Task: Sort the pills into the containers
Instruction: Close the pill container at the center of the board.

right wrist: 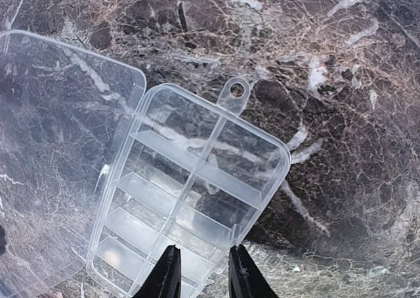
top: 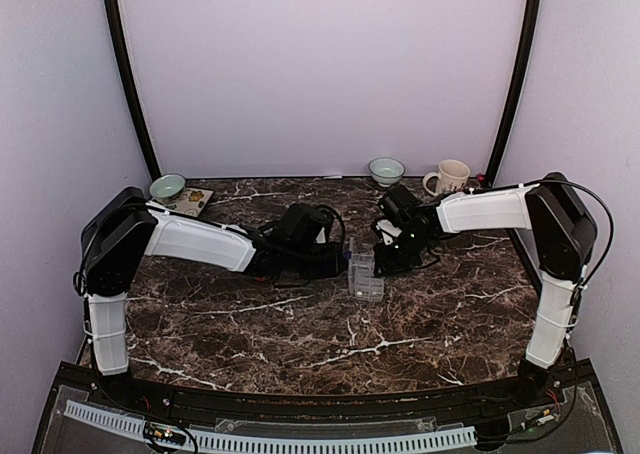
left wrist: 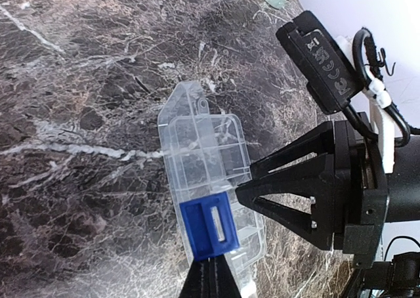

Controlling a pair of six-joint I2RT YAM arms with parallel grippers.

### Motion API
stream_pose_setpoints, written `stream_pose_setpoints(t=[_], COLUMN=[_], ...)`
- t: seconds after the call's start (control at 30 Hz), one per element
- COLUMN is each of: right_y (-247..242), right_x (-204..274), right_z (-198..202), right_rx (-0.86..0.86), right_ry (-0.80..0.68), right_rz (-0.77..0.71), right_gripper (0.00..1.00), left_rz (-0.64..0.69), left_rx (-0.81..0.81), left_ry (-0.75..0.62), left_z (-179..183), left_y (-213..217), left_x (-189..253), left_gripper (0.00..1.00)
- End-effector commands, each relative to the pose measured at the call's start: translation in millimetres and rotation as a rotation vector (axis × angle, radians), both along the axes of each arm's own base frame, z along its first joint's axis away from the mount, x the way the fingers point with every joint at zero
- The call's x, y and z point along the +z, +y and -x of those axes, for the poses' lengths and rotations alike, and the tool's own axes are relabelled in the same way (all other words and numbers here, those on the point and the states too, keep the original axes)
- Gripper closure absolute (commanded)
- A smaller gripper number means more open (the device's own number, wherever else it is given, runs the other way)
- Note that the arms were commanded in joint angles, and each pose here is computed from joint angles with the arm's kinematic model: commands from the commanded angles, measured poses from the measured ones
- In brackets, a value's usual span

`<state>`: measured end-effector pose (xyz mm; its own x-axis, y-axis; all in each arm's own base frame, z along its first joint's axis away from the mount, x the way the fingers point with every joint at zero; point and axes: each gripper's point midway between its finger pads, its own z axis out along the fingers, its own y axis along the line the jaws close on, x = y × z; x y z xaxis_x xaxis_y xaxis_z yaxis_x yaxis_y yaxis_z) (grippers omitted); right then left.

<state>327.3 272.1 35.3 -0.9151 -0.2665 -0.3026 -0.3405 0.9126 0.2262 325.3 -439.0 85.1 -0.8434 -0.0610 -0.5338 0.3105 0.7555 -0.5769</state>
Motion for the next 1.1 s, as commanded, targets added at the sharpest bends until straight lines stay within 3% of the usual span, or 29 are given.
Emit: stream_pose_setpoints(t=[0.0,0.37,0.67,1.07], right_y=[0,1,-2,-5], right_x=[-10,-4,0,6], right_z=[1,0,-2,-6], right_rx=[0.004,0.001,-0.015,-0.038], right_ry=[0.028,0.015,0.005,-0.007], right_rz=[-0.001,-0.022,-0.047,-0.065], right_gripper=[0.76,0.72,0.58,0.56], left_rz=[0.038,0.054,0.043,0.031], left_rx=[-0.043,-0.081,-0.100,-0.123], left_ry=[-0.009,0.002,0.008,0.016], left_z=[-3,-4,-3,-3], left_y=[-14,-30,-36,-42], left_x=[8,9,7,5], left_gripper=[0.99,1.00,0.99,0.99])
